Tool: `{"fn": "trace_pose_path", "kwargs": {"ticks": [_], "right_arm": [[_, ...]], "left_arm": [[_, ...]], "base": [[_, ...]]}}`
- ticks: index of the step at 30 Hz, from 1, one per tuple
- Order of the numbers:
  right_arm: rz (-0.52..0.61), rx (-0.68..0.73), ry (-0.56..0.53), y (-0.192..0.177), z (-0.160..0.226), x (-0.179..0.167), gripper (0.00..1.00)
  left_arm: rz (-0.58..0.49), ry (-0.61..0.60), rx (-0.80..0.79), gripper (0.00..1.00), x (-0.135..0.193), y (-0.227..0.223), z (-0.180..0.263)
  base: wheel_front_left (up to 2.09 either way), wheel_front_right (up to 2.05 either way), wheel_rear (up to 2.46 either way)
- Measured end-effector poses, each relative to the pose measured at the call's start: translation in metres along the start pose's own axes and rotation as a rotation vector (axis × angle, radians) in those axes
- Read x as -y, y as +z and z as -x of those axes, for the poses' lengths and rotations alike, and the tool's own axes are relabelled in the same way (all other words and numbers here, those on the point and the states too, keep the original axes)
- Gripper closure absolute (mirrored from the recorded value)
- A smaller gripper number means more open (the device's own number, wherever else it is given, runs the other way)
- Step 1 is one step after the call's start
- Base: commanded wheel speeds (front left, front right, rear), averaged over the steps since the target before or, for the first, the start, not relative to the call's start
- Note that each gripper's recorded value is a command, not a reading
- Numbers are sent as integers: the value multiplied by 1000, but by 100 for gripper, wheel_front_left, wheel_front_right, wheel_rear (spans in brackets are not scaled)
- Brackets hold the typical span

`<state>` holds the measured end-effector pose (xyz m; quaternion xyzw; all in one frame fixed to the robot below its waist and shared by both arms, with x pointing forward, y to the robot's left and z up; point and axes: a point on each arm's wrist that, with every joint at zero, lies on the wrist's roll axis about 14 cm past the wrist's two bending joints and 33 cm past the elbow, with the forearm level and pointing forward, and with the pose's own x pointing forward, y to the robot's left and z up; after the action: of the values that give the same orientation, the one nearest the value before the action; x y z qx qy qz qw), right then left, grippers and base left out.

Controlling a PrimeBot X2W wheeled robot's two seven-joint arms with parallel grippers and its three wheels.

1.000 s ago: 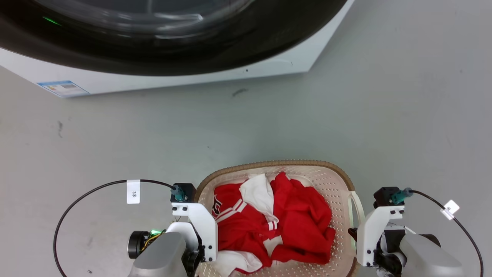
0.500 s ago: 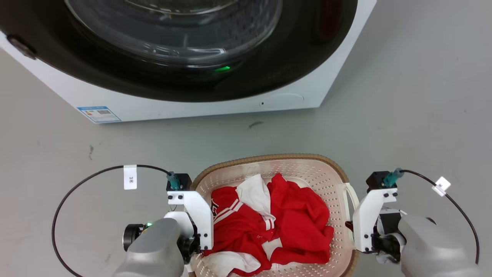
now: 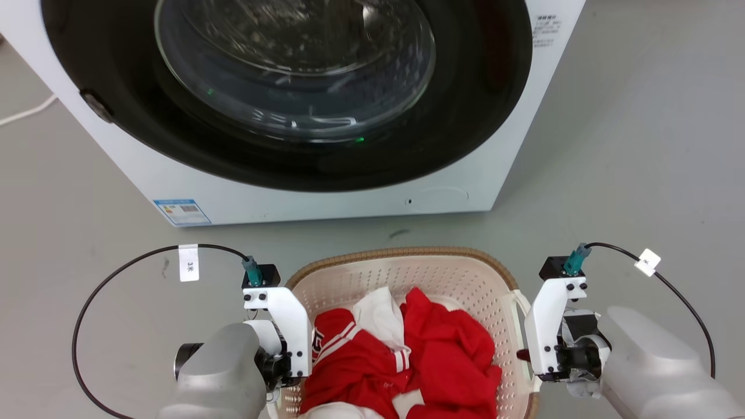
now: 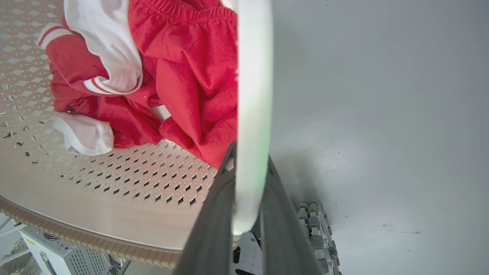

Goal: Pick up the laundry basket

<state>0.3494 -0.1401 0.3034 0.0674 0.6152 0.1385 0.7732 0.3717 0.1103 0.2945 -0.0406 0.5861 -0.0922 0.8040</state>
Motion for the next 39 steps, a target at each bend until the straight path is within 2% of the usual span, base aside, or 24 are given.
{"fn": "trace_pose_path", "kwargs": {"ticks": [13, 21, 39], "right_arm": [[36, -38, 9, 6, 33, -23, 100], [19, -36, -16, -3, 49, -21, 100], [-1, -23, -26, -19, 59, -24, 100]], "left_arm": [[5, 7, 61, 100, -6, 11, 39], [-19, -12, 64, 100, 3, 6, 53], [-47, -16, 50, 100, 10, -5, 65]], "base": [[0, 0, 0], [0, 0, 0], [0, 0, 0]]}}
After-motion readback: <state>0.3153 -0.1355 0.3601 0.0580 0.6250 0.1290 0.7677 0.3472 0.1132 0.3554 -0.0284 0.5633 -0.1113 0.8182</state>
